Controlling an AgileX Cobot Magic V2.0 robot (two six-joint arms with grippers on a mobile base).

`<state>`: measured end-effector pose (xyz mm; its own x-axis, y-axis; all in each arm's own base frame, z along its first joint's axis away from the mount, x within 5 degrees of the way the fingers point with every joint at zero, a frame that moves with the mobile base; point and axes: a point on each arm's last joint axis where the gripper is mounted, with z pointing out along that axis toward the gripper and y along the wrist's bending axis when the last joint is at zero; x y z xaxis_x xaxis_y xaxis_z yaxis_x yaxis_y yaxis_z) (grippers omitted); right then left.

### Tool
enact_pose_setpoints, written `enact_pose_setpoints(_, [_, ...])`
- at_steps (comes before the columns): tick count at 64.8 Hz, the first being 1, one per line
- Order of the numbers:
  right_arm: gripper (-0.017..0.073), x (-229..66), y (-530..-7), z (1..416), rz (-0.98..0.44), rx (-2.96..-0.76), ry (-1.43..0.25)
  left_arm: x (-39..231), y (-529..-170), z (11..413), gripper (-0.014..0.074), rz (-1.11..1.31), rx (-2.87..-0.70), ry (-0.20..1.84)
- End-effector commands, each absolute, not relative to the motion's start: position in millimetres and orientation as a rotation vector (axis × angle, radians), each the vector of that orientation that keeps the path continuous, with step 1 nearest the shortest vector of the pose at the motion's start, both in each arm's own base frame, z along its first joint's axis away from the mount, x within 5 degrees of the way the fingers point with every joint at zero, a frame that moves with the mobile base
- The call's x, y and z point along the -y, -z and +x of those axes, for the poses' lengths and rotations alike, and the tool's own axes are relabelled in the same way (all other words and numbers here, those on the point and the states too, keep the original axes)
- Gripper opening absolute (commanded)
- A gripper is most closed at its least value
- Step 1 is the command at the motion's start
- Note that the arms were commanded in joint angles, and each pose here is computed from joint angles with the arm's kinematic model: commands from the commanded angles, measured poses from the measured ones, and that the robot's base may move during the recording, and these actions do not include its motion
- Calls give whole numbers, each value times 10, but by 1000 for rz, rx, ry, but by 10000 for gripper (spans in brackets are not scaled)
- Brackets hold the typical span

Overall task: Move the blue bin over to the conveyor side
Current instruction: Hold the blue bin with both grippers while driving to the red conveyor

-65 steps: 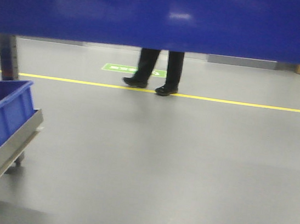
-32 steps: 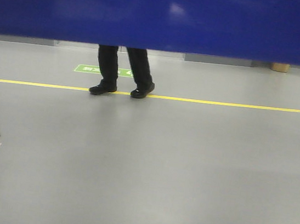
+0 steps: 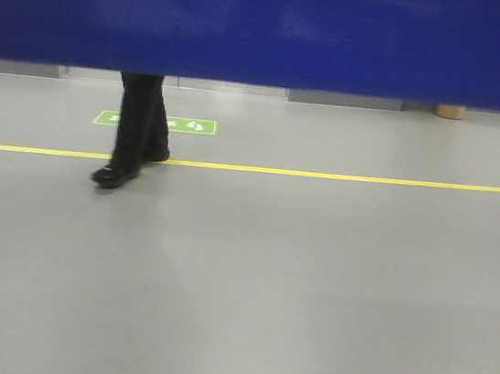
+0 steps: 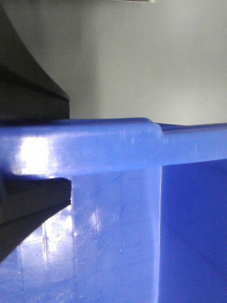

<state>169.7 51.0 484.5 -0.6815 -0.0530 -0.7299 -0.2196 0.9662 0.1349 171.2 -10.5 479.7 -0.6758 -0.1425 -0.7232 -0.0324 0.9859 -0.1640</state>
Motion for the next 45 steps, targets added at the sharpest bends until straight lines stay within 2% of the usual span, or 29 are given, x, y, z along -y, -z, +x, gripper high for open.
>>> enact_pose_setpoints(1, [-88,-439,-4977,1661,-183,-2192,-205,71,-4919,1682,-18,-117,-2195,135])
enact_pose_setpoints(45, [-88,-439,-4977,1661,-183,-2192,-205,71,-4920,1683,-18,-117,-2193,135])
